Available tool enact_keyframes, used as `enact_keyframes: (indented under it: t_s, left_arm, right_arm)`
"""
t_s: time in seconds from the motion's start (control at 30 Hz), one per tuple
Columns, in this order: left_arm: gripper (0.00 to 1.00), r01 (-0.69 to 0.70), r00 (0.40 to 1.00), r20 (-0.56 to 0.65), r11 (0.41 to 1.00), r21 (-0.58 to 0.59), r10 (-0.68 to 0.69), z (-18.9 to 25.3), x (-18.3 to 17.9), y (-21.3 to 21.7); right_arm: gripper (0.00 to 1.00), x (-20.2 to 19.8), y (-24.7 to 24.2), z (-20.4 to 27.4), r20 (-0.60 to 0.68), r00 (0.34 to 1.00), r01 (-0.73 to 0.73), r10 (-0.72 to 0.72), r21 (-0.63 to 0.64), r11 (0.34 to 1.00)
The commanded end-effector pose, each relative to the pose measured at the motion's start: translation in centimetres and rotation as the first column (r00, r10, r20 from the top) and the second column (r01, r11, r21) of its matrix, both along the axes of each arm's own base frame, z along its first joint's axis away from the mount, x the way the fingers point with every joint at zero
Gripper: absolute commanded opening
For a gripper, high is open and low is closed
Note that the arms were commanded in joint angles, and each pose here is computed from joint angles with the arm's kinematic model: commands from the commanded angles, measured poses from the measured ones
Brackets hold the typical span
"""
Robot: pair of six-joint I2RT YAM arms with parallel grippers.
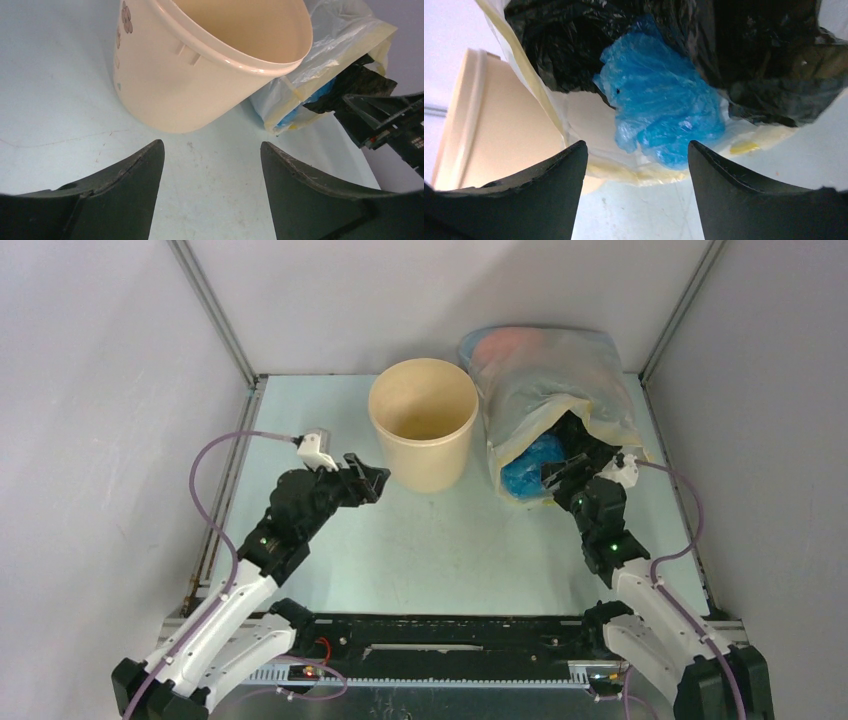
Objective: Put the trash bags into the trash bin
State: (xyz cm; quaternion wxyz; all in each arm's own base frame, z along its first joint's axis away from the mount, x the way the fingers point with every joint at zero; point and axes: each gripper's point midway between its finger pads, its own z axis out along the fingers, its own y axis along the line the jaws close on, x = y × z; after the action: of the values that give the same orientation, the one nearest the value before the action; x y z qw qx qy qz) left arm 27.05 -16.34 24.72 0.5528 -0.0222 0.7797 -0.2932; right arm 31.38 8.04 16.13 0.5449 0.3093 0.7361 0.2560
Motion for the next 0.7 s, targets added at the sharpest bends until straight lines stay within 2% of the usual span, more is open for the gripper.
enact_keyframes:
  t_s: [0.0,0.13,0.2,0.47,0.57,0.67]
  left_arm:
    - [0.78,0.043,0.983,0.178,0.997,-0.066,-0.031,3.5,-0.2,-0.6]
    - [0.78,0.073,0.972,0.226,0.996,-0.047,-0.061,2.8,-0.9,-0.6]
    - [0.78,0.082,0.969,0.236,0.996,-0.033,-0.072,2.2,-1.0,-0.6]
    - [0.78,0.070,0.965,0.251,0.997,0.026,-0.075,-1.8,-0.6,-0.5]
    - [0.78,0.072,0.965,0.248,0.996,0.055,-0.083,-3.6,-0.5,-0.4]
    - [0.78,0.072,0.961,0.264,0.996,0.060,-0.086,-4.3,-0.5,-0.4]
  right_arm:
    - [0.74,2.4,-0.2,3.2,0.064,0.994,0.084,-0.091,0.117,0.990]
    - [0.72,3.5,0.4,2.5,0.040,0.996,0.078,-0.084,0.139,0.987]
    - [0.68,4.0,0.7,2.2,0.035,0.996,0.072,-0.078,0.146,0.987]
    - [0.65,6.4,1.9,2.0,0.012,0.998,0.052,-0.054,0.150,0.987]
    - [0.50,7.4,2.4,2.3,0.012,1.000,0.027,-0.029,0.131,0.991]
    - [0.23,7.4,3.1,3.0,0.017,1.000,-0.025,0.024,0.109,0.994]
